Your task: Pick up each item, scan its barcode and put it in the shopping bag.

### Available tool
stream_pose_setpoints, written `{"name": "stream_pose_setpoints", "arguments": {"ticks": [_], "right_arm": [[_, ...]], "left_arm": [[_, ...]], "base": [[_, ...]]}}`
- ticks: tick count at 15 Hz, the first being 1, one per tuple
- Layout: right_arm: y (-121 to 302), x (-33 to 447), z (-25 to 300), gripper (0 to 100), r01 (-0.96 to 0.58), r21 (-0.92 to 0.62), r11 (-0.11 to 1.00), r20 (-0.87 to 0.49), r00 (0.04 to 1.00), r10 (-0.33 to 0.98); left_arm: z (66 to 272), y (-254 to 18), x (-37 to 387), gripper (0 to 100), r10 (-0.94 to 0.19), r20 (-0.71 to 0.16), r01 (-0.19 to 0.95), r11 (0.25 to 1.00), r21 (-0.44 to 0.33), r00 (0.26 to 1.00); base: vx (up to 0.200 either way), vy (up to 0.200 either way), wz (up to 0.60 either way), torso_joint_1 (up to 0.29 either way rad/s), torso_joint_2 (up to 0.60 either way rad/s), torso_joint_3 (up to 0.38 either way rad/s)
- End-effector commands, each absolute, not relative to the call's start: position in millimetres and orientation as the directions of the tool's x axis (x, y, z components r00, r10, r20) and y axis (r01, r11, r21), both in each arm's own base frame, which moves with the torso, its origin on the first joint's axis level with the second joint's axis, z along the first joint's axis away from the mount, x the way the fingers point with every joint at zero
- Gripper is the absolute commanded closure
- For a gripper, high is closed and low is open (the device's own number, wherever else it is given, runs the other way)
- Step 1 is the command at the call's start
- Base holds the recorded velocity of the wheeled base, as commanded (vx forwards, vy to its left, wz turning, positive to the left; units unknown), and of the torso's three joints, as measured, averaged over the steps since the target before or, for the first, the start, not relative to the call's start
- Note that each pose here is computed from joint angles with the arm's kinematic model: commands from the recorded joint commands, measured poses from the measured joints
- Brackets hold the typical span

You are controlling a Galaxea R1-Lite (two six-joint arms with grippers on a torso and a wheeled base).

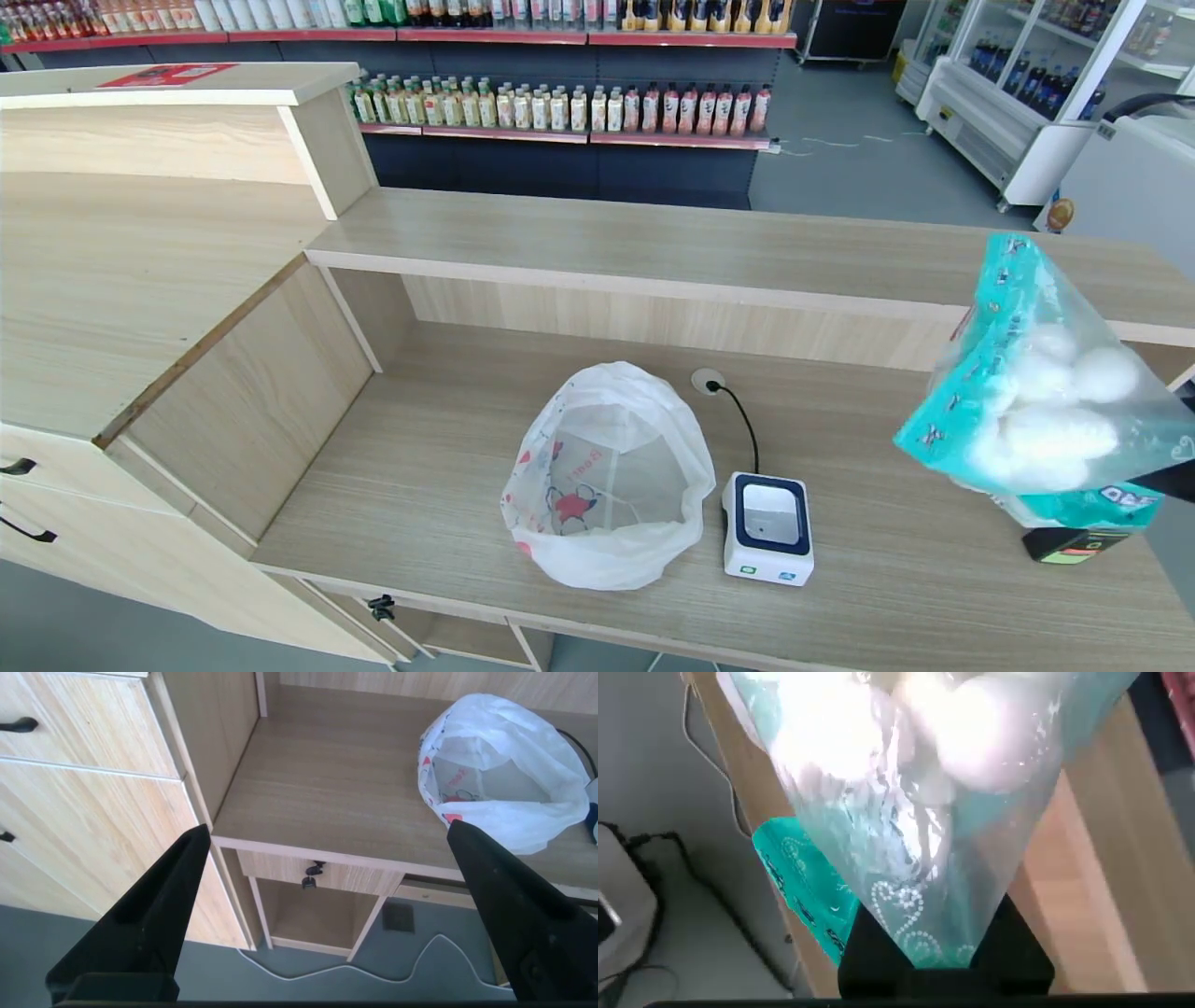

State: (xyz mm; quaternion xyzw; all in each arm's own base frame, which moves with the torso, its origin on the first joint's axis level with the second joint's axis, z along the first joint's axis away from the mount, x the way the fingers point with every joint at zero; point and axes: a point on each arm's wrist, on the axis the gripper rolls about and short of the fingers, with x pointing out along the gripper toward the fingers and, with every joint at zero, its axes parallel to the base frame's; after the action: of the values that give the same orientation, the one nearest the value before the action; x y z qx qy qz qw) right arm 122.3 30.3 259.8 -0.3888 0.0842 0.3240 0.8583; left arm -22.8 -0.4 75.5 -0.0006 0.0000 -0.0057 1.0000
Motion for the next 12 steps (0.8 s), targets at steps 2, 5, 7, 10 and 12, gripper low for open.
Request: {"name": "stream_pose_setpoints", "arguments": {"ticks": [2, 5, 7, 10, 12], "right_arm": [[16, 88, 238, 100, -0.496, -0.267, 0.826, -0.631, 0.738, 0.239], [16, 90, 233, 100, -0.409, -0.120, 0.905, -0.673, 0.703, 0.229], [16, 96, 231, 100, -0.407, -0.114, 0.907, -0.689, 0.690, 0.223], [19, 111, 231, 100, -0.408, -0.117, 0.905, -0.679, 0.699, 0.227], [19, 115, 231, 100, -0.407, -0.115, 0.906, -0.677, 0.699, 0.229]], "left_arm": [[76, 0, -23, 0, -0.012, -0.002, 0.012, 1.000, -0.002, 1.000], [76, 0, -23, 0, -0.012, -0.002, 0.012, 1.000, -0.002, 1.000], [75, 0, -23, 0, -0.011, 0.000, 0.011, 1.000, -0.002, 1.000], [76, 0, -23, 0, -0.012, -0.002, 0.012, 1.000, -0.002, 1.000], [75, 0, -23, 0, -0.011, 0.000, 0.011, 1.000, -0.002, 1.000]], "base": [[0.000, 0.000, 0.00, 0.000, 0.00, 0.000], [0.000, 0.000, 0.00, 0.000, 0.00, 0.000], [0.000, 0.000, 0.00, 0.000, 0.00, 0.000], [0.000, 0.000, 0.00, 0.000, 0.00, 0.000], [0.000, 0.000, 0.00, 0.000, 0.00, 0.000]]}}
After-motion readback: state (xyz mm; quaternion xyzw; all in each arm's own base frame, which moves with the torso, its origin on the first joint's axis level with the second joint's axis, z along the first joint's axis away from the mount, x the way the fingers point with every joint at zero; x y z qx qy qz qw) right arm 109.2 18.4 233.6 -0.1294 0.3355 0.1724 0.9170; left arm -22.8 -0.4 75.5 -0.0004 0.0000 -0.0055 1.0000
